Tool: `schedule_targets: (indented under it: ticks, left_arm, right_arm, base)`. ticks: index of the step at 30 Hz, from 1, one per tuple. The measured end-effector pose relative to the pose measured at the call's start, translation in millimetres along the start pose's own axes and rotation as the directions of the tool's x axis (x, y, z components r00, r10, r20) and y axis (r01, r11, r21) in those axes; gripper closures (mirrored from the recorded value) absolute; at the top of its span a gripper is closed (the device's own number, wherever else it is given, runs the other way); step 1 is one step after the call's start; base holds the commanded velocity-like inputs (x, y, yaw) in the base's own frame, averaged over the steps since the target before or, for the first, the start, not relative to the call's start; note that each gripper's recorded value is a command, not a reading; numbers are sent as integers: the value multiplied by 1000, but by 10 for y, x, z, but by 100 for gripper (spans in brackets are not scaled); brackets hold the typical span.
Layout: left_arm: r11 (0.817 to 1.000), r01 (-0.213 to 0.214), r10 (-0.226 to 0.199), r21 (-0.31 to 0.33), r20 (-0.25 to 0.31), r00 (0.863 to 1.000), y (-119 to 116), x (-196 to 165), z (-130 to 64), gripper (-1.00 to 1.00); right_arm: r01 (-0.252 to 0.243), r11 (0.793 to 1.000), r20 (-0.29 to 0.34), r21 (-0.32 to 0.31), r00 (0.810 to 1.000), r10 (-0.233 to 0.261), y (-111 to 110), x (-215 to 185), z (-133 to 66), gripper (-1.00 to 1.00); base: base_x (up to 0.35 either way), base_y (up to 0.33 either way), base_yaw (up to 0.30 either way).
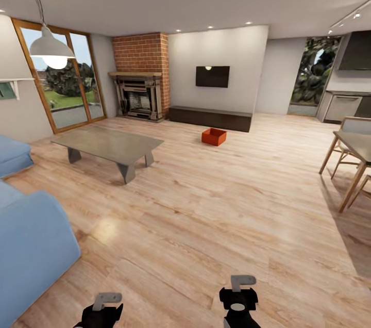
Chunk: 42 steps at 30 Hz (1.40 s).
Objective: Move the two storage containers from the living room to the garage. In the garage, place one container on the floor and stack the other container on top of it (either order is fine).
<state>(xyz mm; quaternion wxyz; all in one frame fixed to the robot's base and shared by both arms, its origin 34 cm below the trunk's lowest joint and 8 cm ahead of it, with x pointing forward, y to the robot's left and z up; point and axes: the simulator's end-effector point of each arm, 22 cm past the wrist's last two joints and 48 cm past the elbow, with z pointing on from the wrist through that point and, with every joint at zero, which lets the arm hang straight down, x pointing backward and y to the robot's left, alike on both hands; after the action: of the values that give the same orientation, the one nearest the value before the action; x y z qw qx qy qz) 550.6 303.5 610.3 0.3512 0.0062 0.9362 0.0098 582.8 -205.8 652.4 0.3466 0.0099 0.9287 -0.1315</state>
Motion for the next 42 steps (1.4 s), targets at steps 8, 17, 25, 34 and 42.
schedule_targets:
  ticks: [8,17,25,34,42]
  left_arm:
    - [1000,0,0,0,-1,1000,5,3,0,-100]
    - [993,13,-13,115,-5,1000,-215,8,-17,-100]
    - [992,13,-12,128,-5,1000,-250,6,-20,-100]
    - [992,13,-12,129,-5,1000,-252,7,-20,-100]
    - [992,13,-12,129,-4,1000,-252,5,-20,-100]
  right_arm:
    - [1,1000,0,0,1000,-1,0,-1,0,-100]
    - [1,1000,0,0,1000,-1,0,0,0,-100]
    - [1,1000,0,0,1000,-1,0,0,1,-100]
    - [7,1000,-9,-1,1000,-7,6,48,1,-100]
    - [11,1000,-13,-2,1000,-11,10,75,1,-100]
  base:
    - [332,0,0]
    - [322,0,0]
    - [287,0,0]
    - [299,0,0]
    - [303,0,0]
